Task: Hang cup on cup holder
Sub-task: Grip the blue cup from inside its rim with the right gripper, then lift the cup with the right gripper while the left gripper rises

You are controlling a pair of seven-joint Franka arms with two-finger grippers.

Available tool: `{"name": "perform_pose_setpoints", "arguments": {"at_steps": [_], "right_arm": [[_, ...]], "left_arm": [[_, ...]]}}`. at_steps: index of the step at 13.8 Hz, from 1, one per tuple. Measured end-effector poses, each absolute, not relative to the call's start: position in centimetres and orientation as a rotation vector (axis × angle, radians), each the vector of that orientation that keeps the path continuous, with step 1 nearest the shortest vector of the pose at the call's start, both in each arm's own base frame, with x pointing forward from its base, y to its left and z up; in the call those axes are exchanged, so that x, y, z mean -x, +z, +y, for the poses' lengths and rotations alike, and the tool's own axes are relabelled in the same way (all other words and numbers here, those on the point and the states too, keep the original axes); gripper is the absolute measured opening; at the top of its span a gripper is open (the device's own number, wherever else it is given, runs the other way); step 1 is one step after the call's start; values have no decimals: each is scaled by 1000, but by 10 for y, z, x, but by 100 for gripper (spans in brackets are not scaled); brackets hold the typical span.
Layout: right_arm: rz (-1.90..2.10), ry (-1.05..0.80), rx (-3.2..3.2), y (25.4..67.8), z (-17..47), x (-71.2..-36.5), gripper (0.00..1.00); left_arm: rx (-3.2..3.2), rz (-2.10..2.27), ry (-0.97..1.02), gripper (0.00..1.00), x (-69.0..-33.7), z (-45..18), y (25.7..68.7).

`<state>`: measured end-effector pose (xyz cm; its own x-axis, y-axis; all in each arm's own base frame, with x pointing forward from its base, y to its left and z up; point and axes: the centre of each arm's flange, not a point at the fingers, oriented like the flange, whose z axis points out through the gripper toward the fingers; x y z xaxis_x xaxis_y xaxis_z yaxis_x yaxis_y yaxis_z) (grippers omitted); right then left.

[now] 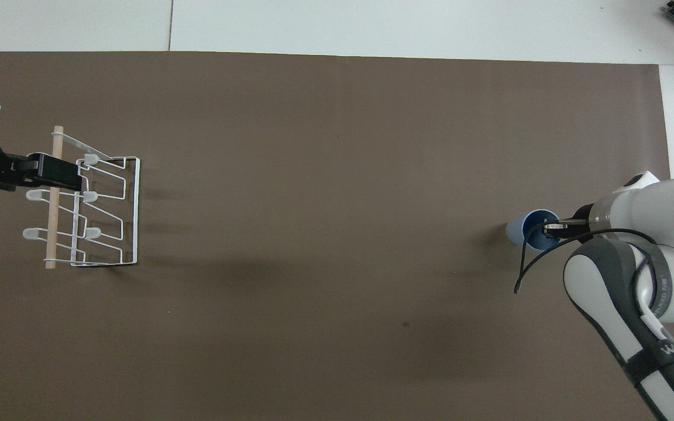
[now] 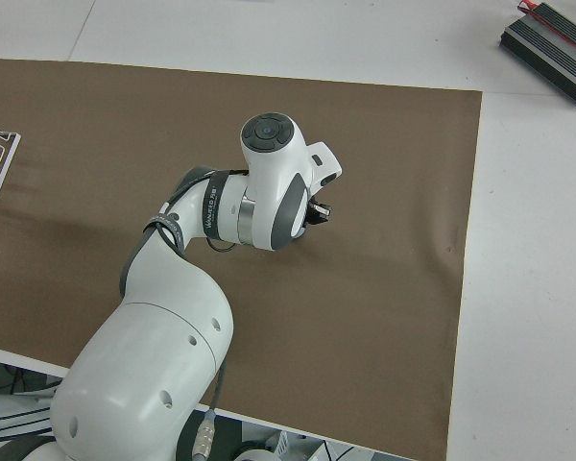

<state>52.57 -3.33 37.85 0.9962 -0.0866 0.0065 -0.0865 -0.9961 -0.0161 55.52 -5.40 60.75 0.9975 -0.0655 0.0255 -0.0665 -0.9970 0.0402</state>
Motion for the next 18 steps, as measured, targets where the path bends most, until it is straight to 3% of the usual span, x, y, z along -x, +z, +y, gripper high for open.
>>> {"name": "perform_pose_setpoints", "arguments": {"at_steps": [5, 10, 13, 18], "right_arm": [[102, 47, 3124, 472, -25, -547, 5], [33, -10, 3137, 565, -5, -541, 5], [-27, -59, 3148, 590, 18, -528, 5], [-32, -46, 2988, 598, 40, -521, 5]], "left_arm": [[-3099, -103, 38, 100, -555, -54, 608], [-3099, -103, 35, 100, -555, -54, 607], [-3100, -54, 18, 100, -554, -54, 606], [-2966, 582, -19, 100, -553, -62, 602]]}}
